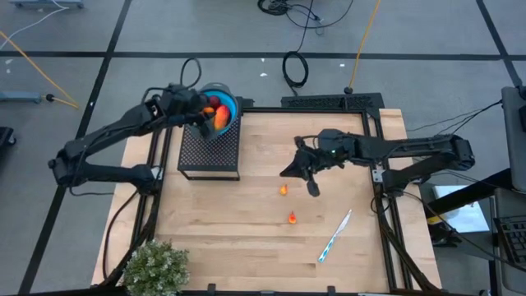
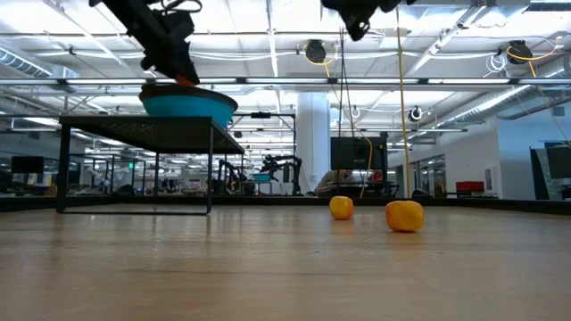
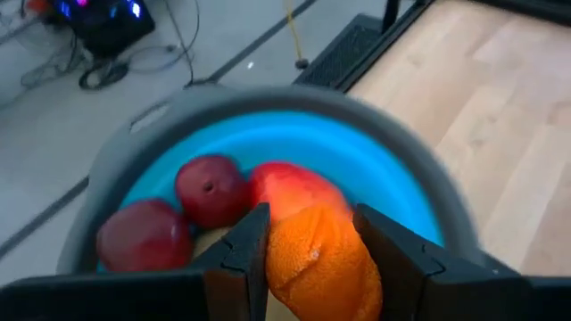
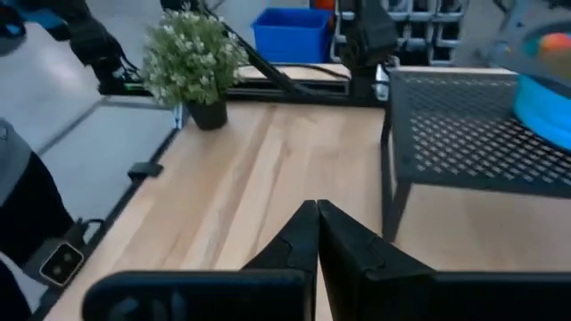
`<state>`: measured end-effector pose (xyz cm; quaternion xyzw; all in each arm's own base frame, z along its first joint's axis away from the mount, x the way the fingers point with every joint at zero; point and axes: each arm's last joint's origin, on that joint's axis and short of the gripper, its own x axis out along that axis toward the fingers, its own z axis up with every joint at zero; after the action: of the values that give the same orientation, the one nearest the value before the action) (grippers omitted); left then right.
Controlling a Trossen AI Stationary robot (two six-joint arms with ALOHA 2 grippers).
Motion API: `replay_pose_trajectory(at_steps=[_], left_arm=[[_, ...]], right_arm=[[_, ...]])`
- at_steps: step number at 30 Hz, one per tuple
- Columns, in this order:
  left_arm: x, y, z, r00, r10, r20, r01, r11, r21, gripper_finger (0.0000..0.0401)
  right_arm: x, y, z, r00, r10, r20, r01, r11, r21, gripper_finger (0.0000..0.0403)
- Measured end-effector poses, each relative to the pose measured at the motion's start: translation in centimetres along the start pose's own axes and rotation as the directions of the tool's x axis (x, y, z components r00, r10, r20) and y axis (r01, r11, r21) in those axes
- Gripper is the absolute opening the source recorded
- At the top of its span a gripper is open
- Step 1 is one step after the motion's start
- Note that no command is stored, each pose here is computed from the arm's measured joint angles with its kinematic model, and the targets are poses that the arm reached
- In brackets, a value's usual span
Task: Pick & Place Fruit
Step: Put the orange into the blue strainer bowl on the shelf
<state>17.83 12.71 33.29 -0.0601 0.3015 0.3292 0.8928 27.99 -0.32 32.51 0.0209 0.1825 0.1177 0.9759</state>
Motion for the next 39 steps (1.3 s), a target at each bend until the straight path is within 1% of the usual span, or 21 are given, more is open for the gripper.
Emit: replay_pose_trajectory(at_steps=[3, 9, 12, 14, 18, 24, 28, 31, 34, 39], left_arm=[[0.3, 0.7, -0.3, 0.999, 0.026, -0.037, -0.028, 0.998, -0.051, 0.0136], [0.1, 2.0, -0.9, 0.989, 0.1, -0.113, -0.111, 0.989, -0.095, 0.0136], [-0.4, 2.5, -0.9, 0.98, 0.134, -0.147, -0.151, 0.983, -0.109, 0.0136], [-0.5, 2.7, -0.8, 0.979, 0.14, -0.147, -0.157, 0.981, -0.112, 0.0136], [-0.5, 2.8, -1.1, 0.975, 0.141, -0.172, -0.161, 0.981, -0.109, 0.0136], [0.0, 2.9, -1.6, 0.96, 0.151, -0.236, -0.172, 0.983, -0.07, 0.0136], [0.2, 2.9, -1.5, 0.96, 0.154, -0.234, -0.175, 0.982, -0.07, 0.0136], [0.2, 2.9, -1.5, 0.959, 0.154, -0.239, -0.168, 0.985, -0.039, 0.0138], [0.2, 2.9, -1.5, 0.959, 0.155, -0.238, -0.168, 0.985, -0.034, 0.0152], [0.2, 3.1, -1.5, 0.958, 0.16, -0.239, -0.174, 0.984, -0.038, 0.0195]], right_arm=[[-1.1, 0.2, 0.2, 0.999, -0.053, -0.003, 0.053, 0.999, 0.007, 0.0001], [-2.4, 0.3, 0.5, 0.993, -0.118, 0.005, 0.118, 0.993, 0.012, 0.0001], [-2.5, 0.3, 0.6, 0.992, -0.123, 0.011, 0.123, 0.992, 0.011, 0.0001], [-2.5, 0.3, 0.6, 0.992, -0.124, 0.01, 0.124, 0.992, 0.011, 0.0001], [-2.5, 0.3, 0.6, 0.992, -0.124, 0.01, 0.124, 0.992, 0.008, 0.0001], [-2.5, 0.3, 0.6, 0.992, -0.124, 0.011, 0.124, 0.992, 0.008, 0.0001], [-2.5, 0.3, 0.6, 0.992, -0.124, 0.011, 0.124, 0.992, 0.008, 0.0001], [-2.5, 0.3, 0.6, 0.992, -0.124, 0.014, 0.124, 0.992, 0.007, 0.0001], [-2.5, 0.3, 0.7, 0.992, -0.124, 0.019, 0.124, 0.992, 0.008, 0.0001], [-2.5, 0.3, 0.6, 0.992, -0.123, 0.018, 0.123, 0.992, 0.036, 0.0001]])
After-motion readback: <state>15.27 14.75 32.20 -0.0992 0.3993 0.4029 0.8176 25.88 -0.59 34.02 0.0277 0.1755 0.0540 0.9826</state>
